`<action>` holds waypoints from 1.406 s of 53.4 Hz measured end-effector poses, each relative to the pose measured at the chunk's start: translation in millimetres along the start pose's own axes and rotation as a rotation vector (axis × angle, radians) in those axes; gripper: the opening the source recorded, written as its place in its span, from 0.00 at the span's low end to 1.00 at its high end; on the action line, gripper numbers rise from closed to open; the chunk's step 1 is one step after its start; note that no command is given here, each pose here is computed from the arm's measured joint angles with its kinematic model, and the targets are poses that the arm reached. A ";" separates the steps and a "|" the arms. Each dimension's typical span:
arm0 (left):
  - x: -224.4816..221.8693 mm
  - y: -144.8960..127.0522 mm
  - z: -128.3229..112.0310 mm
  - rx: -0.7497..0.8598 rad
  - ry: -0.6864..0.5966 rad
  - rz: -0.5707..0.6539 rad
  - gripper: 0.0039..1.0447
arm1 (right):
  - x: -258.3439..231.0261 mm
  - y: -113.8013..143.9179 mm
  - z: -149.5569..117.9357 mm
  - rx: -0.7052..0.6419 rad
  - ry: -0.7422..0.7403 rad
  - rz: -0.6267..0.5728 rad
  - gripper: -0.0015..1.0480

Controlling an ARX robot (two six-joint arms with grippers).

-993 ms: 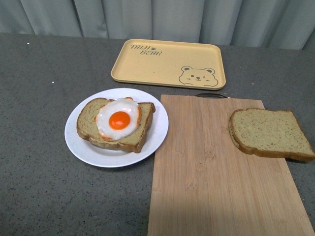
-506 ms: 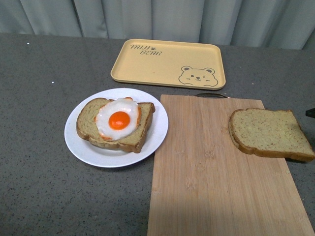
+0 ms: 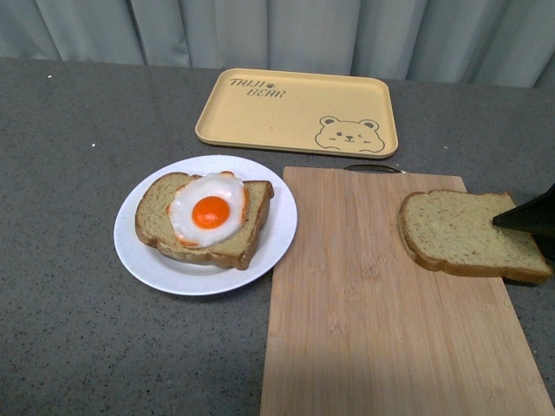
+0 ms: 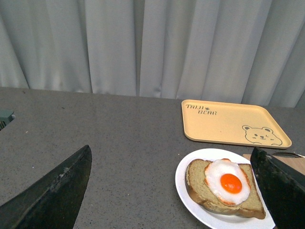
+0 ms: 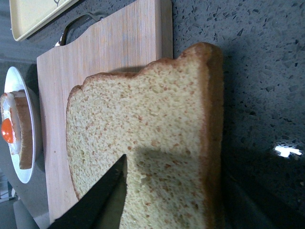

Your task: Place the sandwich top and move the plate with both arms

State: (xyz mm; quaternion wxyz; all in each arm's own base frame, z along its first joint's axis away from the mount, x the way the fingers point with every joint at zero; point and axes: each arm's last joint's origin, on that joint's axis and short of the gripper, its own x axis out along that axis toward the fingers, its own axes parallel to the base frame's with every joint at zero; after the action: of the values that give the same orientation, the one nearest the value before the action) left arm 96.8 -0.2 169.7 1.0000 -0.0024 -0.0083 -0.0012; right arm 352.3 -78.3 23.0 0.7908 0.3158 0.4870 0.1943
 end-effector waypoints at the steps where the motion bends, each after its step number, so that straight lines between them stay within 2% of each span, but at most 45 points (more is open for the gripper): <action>1: 0.0 0.0 0.0 0.000 0.000 0.000 0.94 | 0.3 0.0 0.0 0.001 0.000 -0.008 0.42; 5: 0.0 0.0 0.0 0.000 0.000 0.000 0.94 | 0.5 -0.1 -0.2 0.007 0.000 -0.018 0.29; 16: 0.0 0.0 0.0 0.000 0.000 0.000 0.94 | -7.1 5.2 -1.3 -0.003 -0.005 -0.015 0.02; 21: 0.0 0.0 0.0 0.000 0.000 0.000 0.94 | -22.6 21.0 -1.3 -0.041 -0.045 0.052 0.02; 28: 0.0 0.0 0.0 0.000 0.000 0.000 0.94 | -44.3 78.7 4.5 -0.197 -0.186 0.233 0.02; 34: 0.0 0.0 0.0 0.000 0.000 0.000 0.94 | -26.2 117.1 0.2 -0.252 -0.228 0.330 0.02; 42: 0.0 0.0 0.0 0.000 0.000 0.000 0.94 | 8.3 150.9 -10.7 -0.214 -0.197 0.423 0.02; 51: 0.0 0.0 0.0 0.000 0.000 0.000 0.94 | 47.7 171.4 -23.5 -0.147 -0.132 0.461 0.02; 75: 0.0 0.0 0.0 0.000 0.000 0.000 0.94 | 123.0 190.2 -51.3 -0.034 0.023 0.441 0.02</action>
State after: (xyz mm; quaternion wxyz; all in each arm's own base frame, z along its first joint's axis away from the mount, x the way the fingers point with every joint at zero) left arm 96.8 -0.2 169.7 1.0000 -0.0022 -0.0083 -0.0012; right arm 362.0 151.1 57.6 0.7288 0.3990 0.4119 0.3741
